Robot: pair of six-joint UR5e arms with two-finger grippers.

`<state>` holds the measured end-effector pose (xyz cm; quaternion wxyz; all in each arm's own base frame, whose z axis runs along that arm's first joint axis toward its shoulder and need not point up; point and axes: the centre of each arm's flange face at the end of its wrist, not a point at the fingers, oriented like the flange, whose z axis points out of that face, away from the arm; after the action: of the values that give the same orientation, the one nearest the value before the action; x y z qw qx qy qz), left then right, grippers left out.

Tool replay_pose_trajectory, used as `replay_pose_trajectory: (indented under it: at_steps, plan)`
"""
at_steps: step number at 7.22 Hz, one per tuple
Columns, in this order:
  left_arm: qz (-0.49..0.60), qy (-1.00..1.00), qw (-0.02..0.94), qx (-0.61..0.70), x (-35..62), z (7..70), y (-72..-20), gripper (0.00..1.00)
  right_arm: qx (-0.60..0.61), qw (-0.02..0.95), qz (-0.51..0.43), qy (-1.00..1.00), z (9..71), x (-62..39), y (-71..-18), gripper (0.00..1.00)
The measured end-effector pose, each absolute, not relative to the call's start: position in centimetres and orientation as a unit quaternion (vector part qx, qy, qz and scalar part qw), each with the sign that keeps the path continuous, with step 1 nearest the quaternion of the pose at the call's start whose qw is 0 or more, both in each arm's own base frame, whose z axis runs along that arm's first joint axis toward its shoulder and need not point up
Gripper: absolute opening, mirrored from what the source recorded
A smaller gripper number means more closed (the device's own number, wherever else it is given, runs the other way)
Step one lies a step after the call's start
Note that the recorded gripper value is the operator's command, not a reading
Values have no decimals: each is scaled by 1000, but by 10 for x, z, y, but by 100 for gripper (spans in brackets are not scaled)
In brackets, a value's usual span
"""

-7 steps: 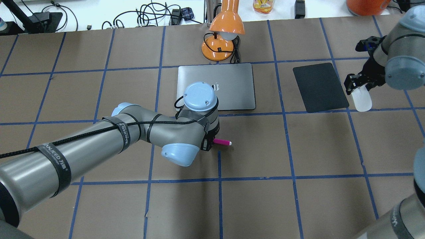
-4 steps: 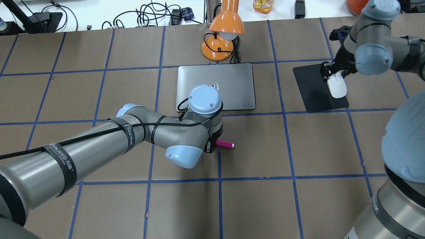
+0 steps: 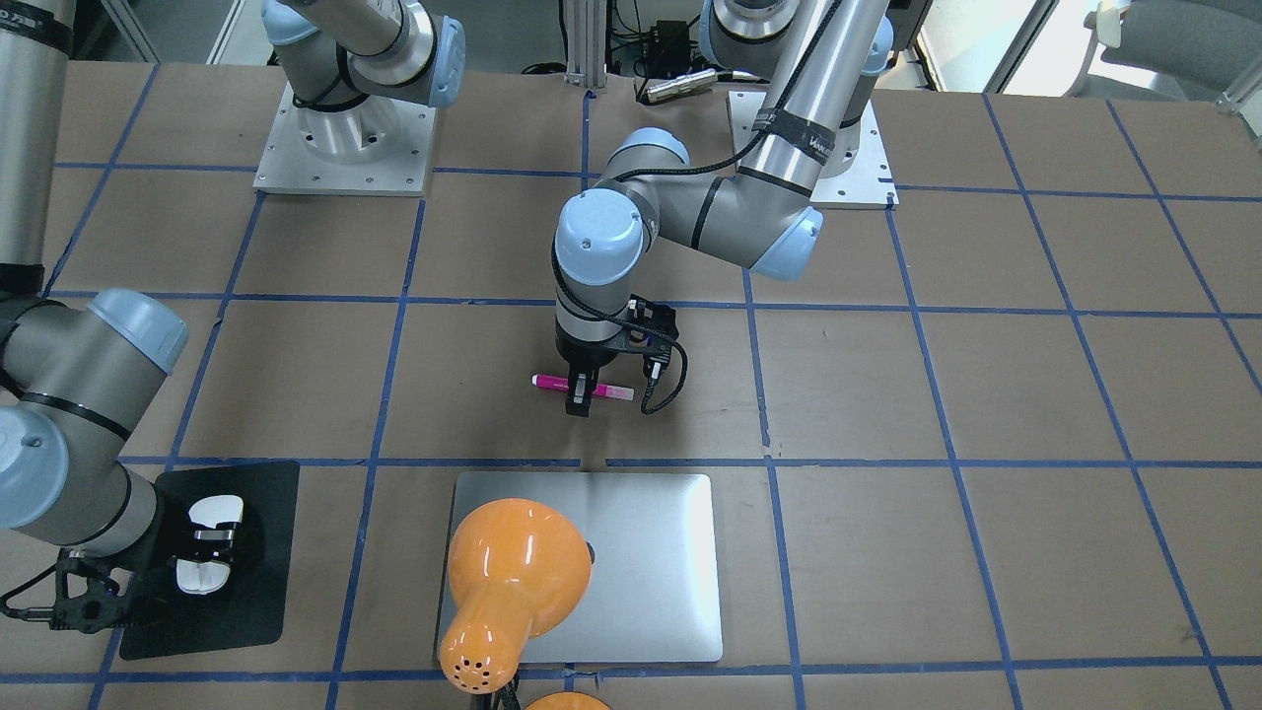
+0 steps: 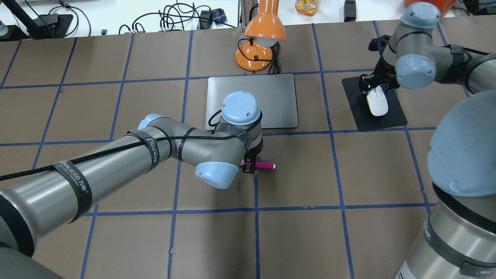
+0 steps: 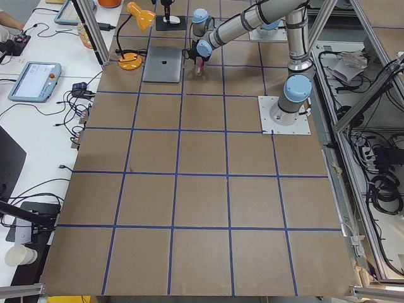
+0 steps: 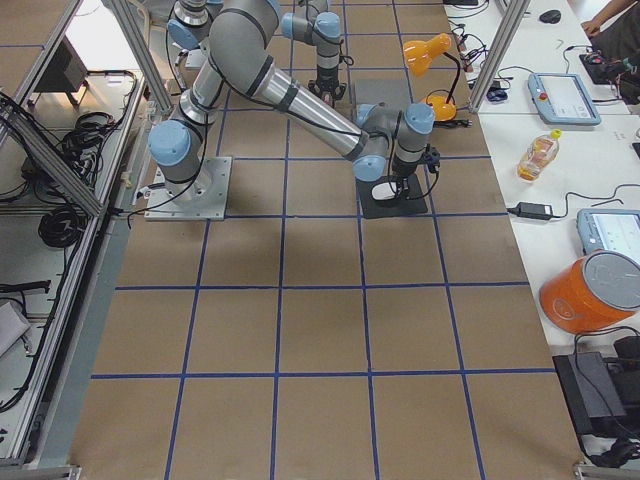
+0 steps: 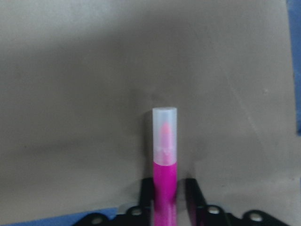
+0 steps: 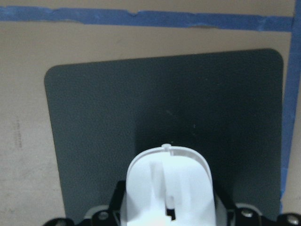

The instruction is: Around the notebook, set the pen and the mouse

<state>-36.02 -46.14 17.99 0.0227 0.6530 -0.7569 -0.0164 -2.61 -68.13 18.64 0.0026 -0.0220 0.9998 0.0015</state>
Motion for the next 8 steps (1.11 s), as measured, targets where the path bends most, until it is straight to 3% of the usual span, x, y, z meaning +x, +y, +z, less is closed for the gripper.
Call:
replay_pose_trajectory:
  at_steps: [1,3,5,8]
  plan:
    - [-23,-759,21,650,-356,189,-464,100,-19,10,0,1000,184,-25,-682,100]
    - [-47,-826,4,562,-338,229,-473,100,-16,13,-2,1000,184,-24,-683,100]
    - [-79,-915,-11,396,-306,310,-486,100,-15,7,-5,1000,201,-26,-680,100]
    - [-55,-992,13,110,-212,433,-492,100,13,-4,24,1000,320,-17,-627,100]
